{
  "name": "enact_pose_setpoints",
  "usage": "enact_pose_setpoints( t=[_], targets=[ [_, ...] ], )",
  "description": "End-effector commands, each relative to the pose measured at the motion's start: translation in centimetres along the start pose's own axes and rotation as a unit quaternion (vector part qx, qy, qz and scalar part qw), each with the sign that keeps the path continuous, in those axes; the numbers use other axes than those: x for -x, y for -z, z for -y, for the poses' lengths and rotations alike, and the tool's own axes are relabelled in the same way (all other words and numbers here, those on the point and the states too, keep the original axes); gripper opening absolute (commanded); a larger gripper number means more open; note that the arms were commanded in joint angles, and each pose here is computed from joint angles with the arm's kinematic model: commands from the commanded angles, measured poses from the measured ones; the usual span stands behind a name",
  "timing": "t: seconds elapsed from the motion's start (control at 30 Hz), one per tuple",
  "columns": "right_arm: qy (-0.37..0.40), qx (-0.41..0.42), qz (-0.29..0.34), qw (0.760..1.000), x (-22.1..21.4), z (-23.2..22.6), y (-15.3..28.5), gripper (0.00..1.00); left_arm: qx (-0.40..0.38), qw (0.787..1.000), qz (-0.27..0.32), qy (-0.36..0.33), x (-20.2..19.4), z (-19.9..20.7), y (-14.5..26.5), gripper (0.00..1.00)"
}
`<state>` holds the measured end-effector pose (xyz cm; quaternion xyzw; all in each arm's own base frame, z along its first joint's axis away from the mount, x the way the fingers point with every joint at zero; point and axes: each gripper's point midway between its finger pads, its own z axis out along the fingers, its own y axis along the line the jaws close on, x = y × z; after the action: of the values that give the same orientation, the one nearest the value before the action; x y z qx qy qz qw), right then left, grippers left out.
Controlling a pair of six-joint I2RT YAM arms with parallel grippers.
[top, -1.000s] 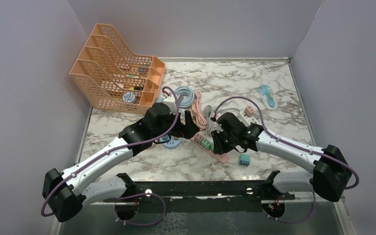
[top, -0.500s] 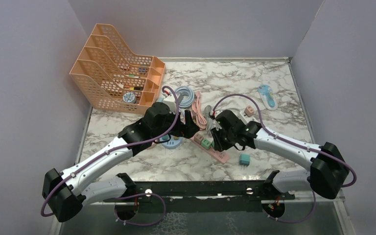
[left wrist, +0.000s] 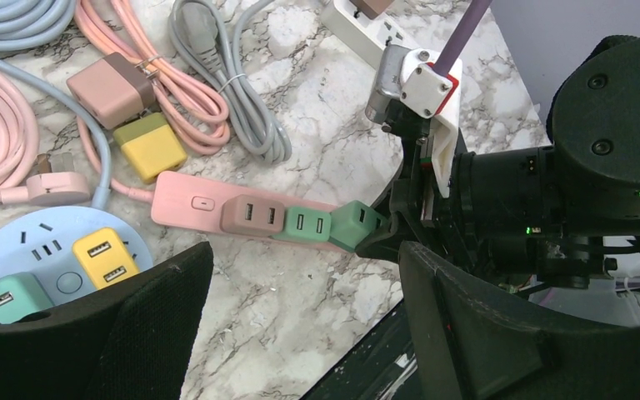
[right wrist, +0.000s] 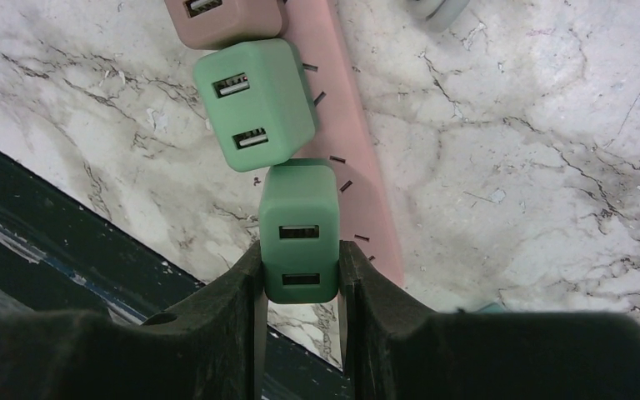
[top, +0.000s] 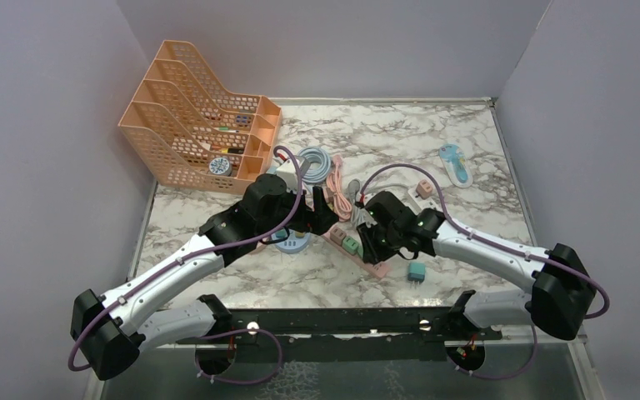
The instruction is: Insert the plug
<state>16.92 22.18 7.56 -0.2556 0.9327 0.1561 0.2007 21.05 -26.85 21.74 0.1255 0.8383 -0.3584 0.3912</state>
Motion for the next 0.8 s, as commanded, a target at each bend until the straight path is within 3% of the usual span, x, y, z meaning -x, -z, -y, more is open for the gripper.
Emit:
enact_pose_setpoints(
  t=[0.0,0.37,0.6,0.77],
  targets=[
    [0.017,0.010,0.014,1.000,0.5,-0.5,0.2,0.01,-0.003,1.000,0.018,-0.003,1.0,0.3,0.2,0.83],
    [0.022,-0.042,-0.017,0.999,-0.2,0.3,-1.4,0.01,0.001,1.000,0.023,-0.004,1.3,0.2,0.4,0.83],
    [0.020,-0.119,-0.016,0.993,0.8,1.9,-1.3,0.01,0.000,1.000,0.022,-0.008,1.4,0.2,0.3,0.83],
    [0.068,-0.120,-0.026,0.990,1.5,1.5,-1.8,0.08,-0.001,1.000,0.023,-0.011,1.5,0.3,0.3,0.83]
  ],
)
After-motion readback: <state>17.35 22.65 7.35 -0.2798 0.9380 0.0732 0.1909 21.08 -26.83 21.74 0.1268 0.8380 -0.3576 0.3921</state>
